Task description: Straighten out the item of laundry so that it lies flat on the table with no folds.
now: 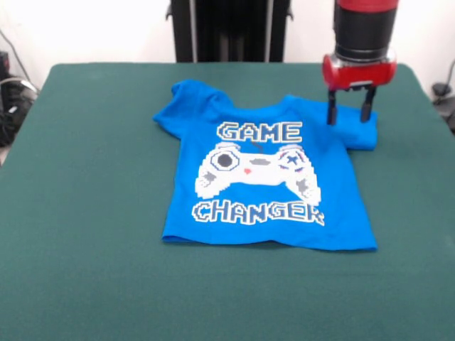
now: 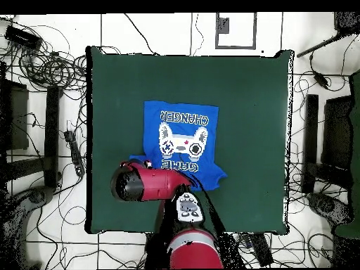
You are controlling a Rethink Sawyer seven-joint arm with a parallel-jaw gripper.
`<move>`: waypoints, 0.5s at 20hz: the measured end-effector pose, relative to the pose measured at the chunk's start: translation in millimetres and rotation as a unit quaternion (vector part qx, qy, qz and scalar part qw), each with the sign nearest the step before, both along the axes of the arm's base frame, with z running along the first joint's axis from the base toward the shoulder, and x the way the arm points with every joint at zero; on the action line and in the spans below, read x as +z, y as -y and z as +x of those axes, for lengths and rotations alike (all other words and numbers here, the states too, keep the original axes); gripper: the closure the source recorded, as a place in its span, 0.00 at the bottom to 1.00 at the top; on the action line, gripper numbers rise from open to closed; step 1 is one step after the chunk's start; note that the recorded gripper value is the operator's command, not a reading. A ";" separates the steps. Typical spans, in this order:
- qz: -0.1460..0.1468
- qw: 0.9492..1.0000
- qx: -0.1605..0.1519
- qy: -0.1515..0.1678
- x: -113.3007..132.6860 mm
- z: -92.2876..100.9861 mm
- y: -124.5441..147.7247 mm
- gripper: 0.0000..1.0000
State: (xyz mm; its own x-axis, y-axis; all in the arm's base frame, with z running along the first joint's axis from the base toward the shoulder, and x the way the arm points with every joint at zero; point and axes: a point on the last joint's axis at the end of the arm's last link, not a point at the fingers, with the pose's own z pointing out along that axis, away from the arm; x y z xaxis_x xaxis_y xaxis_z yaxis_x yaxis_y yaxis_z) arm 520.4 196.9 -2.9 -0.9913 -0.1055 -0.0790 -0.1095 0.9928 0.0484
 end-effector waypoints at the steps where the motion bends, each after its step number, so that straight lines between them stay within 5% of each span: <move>1: 0.001 1.000 0.000 -0.005 -2.2 -4.1 -5.6 0.00; 10: 0.005 1.000 0.002 -0.027 -14.8 -26.0 -41.7 0.00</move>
